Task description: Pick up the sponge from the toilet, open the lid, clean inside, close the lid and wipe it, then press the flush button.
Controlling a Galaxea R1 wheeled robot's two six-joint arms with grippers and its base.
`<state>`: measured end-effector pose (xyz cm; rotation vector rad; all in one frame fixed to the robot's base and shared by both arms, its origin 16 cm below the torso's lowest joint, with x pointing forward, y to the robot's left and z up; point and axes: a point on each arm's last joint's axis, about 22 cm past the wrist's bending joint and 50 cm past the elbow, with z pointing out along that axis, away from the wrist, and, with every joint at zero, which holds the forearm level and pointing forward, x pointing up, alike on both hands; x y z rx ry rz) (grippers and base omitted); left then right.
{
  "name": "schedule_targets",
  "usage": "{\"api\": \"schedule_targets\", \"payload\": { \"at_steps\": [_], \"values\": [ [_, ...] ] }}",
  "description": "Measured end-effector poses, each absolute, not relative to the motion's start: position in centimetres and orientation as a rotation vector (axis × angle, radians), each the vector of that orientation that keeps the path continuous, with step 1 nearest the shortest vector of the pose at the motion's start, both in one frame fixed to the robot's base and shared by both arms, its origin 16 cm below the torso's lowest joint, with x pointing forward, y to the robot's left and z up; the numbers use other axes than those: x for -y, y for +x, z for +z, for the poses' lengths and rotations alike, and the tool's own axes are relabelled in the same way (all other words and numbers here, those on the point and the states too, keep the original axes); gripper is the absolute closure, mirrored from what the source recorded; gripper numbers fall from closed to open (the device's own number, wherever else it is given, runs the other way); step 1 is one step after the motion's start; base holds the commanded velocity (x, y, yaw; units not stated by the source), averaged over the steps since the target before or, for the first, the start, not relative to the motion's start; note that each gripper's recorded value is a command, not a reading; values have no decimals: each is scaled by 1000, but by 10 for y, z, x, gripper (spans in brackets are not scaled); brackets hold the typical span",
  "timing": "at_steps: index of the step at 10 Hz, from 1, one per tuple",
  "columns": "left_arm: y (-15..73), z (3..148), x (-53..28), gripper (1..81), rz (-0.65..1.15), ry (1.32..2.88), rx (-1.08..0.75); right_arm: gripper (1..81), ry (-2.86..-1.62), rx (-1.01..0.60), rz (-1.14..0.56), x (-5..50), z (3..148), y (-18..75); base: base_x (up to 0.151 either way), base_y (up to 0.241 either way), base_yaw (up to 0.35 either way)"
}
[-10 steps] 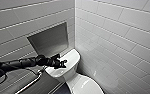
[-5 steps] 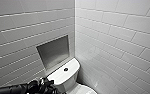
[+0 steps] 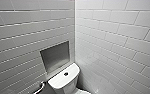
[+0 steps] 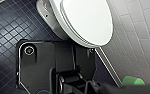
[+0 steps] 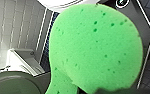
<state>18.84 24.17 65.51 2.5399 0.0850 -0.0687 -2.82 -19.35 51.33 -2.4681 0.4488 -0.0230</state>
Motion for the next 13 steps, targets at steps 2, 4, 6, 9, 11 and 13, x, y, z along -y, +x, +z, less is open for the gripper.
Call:
{"api": "schedule_targets", "payload": {
  "at_steps": [2,4,6,9,11,13],
  "values": [
    [124,605,-258,811,-115,2570,-135,811,-2470,-450,-21,194,513,-31,0,0,0],
    [74,567,-262,811,-115,2589,-155,811,-2468,-440,-45,191,512,-25,0,0,0],
    [72,545,-258,811,9,2591,-141,811,-2472,-410,-102,188,509,-14,0,0,0],
    [57,511,-248,811,127,2612,-131,811,-2477,-362,-214,180,502,12,0,0,0],
    [40,492,-228,811,145,2606,-140,811,-2491,-355,-222,182,498,7,0,0,0],
    [6,478,-199,811,106,2588,-160,811,-2491,-357,-222,179,496,5,0,0,0]
  ]
}}
